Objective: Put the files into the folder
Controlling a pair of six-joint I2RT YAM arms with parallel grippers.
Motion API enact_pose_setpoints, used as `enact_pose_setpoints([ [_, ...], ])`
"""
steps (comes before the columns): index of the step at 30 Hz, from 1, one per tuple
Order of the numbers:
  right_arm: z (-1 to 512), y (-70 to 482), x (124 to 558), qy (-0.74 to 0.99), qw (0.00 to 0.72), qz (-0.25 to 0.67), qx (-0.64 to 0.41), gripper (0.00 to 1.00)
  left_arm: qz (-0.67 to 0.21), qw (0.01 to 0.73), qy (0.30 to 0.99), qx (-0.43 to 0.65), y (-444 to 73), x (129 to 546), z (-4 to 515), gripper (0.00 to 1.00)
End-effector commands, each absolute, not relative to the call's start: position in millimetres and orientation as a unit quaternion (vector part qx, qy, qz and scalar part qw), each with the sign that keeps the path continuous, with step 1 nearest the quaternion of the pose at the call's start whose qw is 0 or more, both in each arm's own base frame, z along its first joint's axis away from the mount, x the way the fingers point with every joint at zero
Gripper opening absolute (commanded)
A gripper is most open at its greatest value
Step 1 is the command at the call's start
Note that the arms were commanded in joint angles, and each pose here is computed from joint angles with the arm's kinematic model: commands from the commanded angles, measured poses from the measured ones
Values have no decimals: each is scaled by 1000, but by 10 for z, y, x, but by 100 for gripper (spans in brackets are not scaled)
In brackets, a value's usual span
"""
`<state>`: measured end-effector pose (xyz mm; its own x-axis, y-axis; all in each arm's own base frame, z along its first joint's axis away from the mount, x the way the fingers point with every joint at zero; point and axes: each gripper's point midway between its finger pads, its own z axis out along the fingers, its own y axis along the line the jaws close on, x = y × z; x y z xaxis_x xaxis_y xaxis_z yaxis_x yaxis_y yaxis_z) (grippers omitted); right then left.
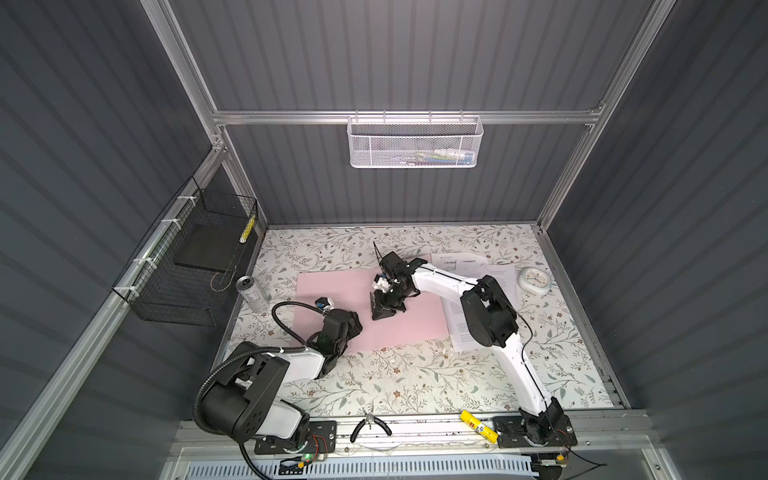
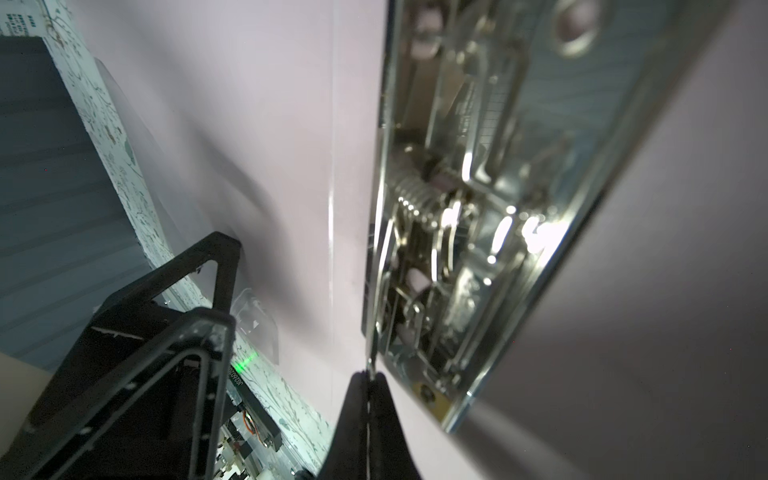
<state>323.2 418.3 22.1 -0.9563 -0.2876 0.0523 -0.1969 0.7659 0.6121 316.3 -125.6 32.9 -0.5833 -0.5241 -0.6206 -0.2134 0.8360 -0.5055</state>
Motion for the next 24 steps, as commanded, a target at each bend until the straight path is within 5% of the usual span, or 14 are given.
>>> enact_pose_setpoints([
  [1,-355,3626,3190,-971,99,-191,101,0,-126,304,917,-225,-1014,2692,-268,61],
  [9,-759,3280,3124,-982,116,-111,99,0,-125,297,919,-226,-1015,2708,-297,60],
  [24,72,3727,3356,-955,61,-270,108,0,-121,291,920,-232,-1000,2706,-301,60],
])
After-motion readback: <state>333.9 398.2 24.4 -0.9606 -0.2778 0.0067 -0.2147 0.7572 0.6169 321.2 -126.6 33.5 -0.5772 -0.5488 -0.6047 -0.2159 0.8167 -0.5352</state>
